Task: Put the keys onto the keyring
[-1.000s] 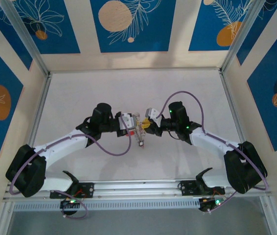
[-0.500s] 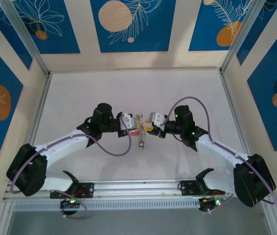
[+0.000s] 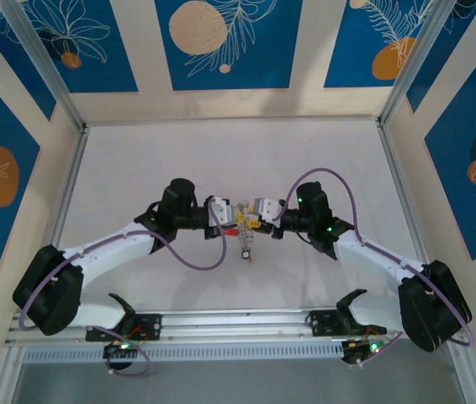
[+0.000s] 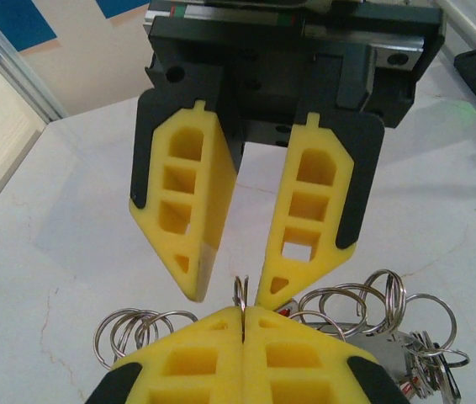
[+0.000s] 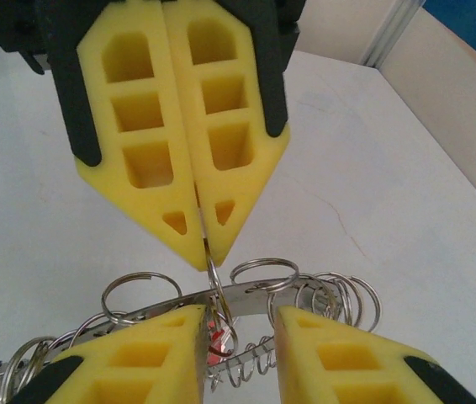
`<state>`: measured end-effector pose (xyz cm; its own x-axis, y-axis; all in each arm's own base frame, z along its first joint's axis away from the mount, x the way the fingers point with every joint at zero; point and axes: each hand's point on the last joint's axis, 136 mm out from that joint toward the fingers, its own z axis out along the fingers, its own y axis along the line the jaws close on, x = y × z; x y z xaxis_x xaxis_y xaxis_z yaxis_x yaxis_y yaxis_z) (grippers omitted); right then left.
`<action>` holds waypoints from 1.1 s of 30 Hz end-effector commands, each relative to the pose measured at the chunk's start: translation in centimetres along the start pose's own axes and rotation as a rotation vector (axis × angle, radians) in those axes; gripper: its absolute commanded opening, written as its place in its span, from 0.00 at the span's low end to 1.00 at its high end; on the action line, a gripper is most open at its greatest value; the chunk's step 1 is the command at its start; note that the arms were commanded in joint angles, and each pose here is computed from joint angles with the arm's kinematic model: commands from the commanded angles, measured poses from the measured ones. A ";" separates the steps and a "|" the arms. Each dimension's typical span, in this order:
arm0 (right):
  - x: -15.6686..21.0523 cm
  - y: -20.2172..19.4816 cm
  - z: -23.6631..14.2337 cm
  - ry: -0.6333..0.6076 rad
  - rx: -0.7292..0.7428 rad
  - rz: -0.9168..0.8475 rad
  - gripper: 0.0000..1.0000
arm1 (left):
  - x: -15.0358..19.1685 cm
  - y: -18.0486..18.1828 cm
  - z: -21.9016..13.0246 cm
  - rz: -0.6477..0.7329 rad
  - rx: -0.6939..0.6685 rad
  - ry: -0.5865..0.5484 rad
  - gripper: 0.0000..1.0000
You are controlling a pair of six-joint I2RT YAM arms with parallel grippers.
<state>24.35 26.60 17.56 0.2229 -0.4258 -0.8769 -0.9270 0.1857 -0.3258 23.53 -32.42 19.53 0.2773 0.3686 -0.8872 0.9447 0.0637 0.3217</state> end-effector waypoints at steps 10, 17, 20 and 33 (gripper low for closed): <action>-0.3 1.6 0.4 -0.021 -0.058 -0.069 0.11 | -2.5 -0.2 0.0 0.033 0.036 -0.072 0.00; -0.9 1.6 -0.3 -0.037 -0.034 -0.084 0.02 | -0.5 -0.1 -0.6 0.060 0.013 0.048 0.00; -1.2 1.8 -0.7 -0.052 -0.024 -0.095 0.00 | 0.5 0.0 -0.8 0.065 -0.002 0.097 0.00; -1.6 2.0 -1.0 -0.064 -0.031 -0.112 0.00 | 2.9 1.5 -1.0 0.085 -0.068 0.231 0.00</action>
<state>22.80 26.64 17.47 0.2918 -0.4250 -0.8569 -0.9137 0.1411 -0.3812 23.81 -31.32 18.22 0.3184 0.5030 -0.8035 0.9209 0.0370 0.3881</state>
